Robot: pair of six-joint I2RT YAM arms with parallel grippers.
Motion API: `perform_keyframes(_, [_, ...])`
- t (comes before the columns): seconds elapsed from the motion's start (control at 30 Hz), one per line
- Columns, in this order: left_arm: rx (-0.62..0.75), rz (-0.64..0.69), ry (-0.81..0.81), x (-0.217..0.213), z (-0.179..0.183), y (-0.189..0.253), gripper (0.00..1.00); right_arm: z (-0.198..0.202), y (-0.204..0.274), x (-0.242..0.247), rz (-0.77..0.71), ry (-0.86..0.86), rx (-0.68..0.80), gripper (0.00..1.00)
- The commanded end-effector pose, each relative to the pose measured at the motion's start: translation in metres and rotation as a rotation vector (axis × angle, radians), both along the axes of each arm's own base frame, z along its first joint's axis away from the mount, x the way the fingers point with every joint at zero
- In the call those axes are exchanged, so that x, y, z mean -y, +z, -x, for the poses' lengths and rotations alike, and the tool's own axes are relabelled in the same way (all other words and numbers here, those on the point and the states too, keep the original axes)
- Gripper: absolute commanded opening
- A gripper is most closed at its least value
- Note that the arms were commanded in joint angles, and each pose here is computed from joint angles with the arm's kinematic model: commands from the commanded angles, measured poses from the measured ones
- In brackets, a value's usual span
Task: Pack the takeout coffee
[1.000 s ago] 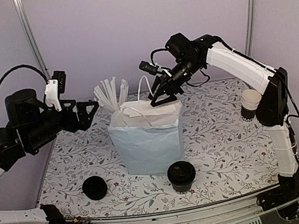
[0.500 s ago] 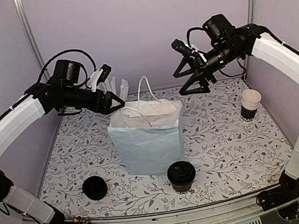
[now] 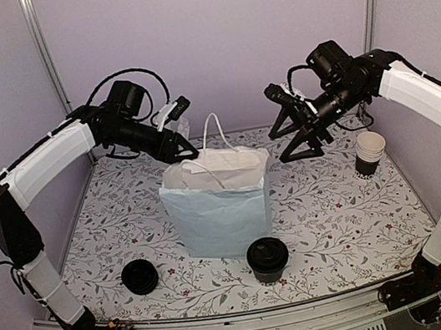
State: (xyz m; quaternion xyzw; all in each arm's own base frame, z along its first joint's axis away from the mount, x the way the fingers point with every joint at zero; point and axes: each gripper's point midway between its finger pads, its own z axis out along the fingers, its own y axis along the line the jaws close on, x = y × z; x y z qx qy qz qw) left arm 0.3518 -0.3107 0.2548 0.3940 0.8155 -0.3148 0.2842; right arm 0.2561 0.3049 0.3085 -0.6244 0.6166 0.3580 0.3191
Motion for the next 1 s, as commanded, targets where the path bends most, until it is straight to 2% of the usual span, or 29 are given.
perform_keyframes(0.0, [-0.012,0.044,-0.07,0.003,0.012,0.012,0.41,0.02,-0.005,0.0,0.004,0.059,-0.02,0.81])
perform_keyframes(0.13, [-0.053,0.047,-0.063,0.001,0.022,0.008,0.24,0.035,-0.031,-0.01,0.1,0.105,0.002,0.73])
perform_keyframes(0.33, [-0.041,0.025,0.057,-0.021,0.035,0.003,0.01,0.066,-0.058,-0.019,0.179,0.198,0.022,0.7])
perform_keyframes(0.47, [-0.018,0.004,0.163,-0.042,0.041,0.003,0.0,0.081,-0.068,-0.025,0.209,0.256,0.025,0.69])
perform_keyframes(0.53, [-0.001,0.007,0.199,-0.049,0.044,0.005,0.0,0.088,-0.078,-0.027,0.24,0.285,0.038,0.72])
perform_keyframes(0.6, [0.019,0.015,0.234,-0.057,0.047,0.008,0.0,0.096,-0.091,-0.029,0.278,0.311,0.061,0.8])
perform_keyframes(0.7, [0.041,0.033,0.272,-0.062,0.046,0.013,0.0,0.106,-0.105,-0.03,0.321,0.358,0.105,0.98])
perform_keyframes(0.97, [0.046,0.033,0.361,-0.071,0.038,0.007,0.0,0.114,-0.128,-0.045,0.373,0.367,0.153,0.99])
